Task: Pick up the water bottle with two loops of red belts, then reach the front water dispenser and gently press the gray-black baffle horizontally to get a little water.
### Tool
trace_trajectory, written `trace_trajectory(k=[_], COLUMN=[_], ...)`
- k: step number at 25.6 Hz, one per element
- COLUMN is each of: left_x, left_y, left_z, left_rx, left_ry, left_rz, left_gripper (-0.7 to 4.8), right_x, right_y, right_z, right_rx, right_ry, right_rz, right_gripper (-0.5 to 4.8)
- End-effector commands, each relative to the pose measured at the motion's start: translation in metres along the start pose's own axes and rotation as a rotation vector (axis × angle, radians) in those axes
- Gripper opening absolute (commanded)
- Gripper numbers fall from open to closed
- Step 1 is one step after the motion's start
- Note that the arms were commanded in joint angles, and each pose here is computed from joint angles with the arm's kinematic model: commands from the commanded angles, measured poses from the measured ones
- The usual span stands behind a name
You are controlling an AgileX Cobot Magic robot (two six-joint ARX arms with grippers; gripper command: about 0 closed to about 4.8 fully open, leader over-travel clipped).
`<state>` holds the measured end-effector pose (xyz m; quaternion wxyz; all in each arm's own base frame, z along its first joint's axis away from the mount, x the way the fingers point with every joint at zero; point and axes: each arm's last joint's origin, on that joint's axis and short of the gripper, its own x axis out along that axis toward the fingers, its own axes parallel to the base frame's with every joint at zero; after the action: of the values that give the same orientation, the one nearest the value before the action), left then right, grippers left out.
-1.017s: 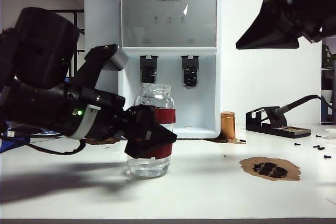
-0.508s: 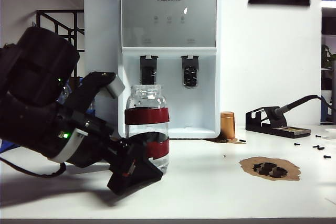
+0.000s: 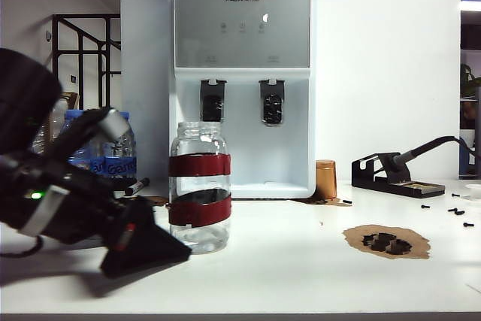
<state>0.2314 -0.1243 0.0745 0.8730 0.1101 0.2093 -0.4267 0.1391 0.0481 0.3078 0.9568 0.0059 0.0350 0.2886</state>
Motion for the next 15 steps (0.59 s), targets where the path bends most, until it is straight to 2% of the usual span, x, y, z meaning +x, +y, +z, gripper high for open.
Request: trace_trajectory(k=[1, 2, 3, 4, 5, 6, 7, 8, 9, 13, 15], left_x=[-0.012, -0.015, -0.019, -0.023, -0.027, -0.03, -0.034, -0.038, -0.042, -0.063, -0.072], left_y=[0.003, 0.005, 0.009, 0.013, 0.018, 0.023, 0.028, 0.032, 0.037, 0.049, 0.052], left_z=[-0.01, -0.01, -0.01, -0.008, -0.005, -0.002, 0.002, 0.008, 0.014, 0.046, 0.059], left_rx=[0.007, 0.01, 0.007, 0.006, 0.006, 0.009, 0.016, 0.028, 0.042, 0.075, 0.063], left_ry=[0.04, 0.037, 0.033, 0.026, 0.012, -0.006, -0.033, -0.071, -0.116, -0.372, -0.443], left_rz=[0.022, 0.044, 0.084, 0.131, 0.187, 0.233, 0.281, 0.333, 0.4, 0.82, 0.963], left_gripper=[4.79, 4.75, 4.23, 3.41, 2.21, 1.3, 0.58, 0.16, 0.01, -0.04, -0.04], right_x=[-0.018, -0.024, -0.03, -0.036, -0.043, -0.048, -0.051, -0.055, -0.058, -0.067, -0.068], right_y=[0.006, 0.008, 0.009, 0.011, 0.013, 0.014, 0.016, 0.017, 0.018, 0.02, 0.019], right_z=[0.001, 0.001, 0.0, 0.0, -0.002, -0.004, -0.007, -0.01, -0.014, -0.04, -0.055], right_rx=[-0.005, -0.004, -0.003, -0.003, -0.003, 0.002, 0.016, 0.041, 0.063, 0.132, 0.17], right_ry=[-0.003, -0.001, 0.0, 0.001, 0.0, -0.004, -0.014, -0.023, -0.029, -0.033, -0.039], right_rz=[0.001, -0.007, -0.026, -0.04, -0.043, -0.043, -0.044, -0.043, -0.044, -0.059, -0.081], right_gripper=[-0.02, -0.02, -0.02, -0.02, -0.02, -0.02, -0.03, -0.03, -0.02, -0.02, -0.02])
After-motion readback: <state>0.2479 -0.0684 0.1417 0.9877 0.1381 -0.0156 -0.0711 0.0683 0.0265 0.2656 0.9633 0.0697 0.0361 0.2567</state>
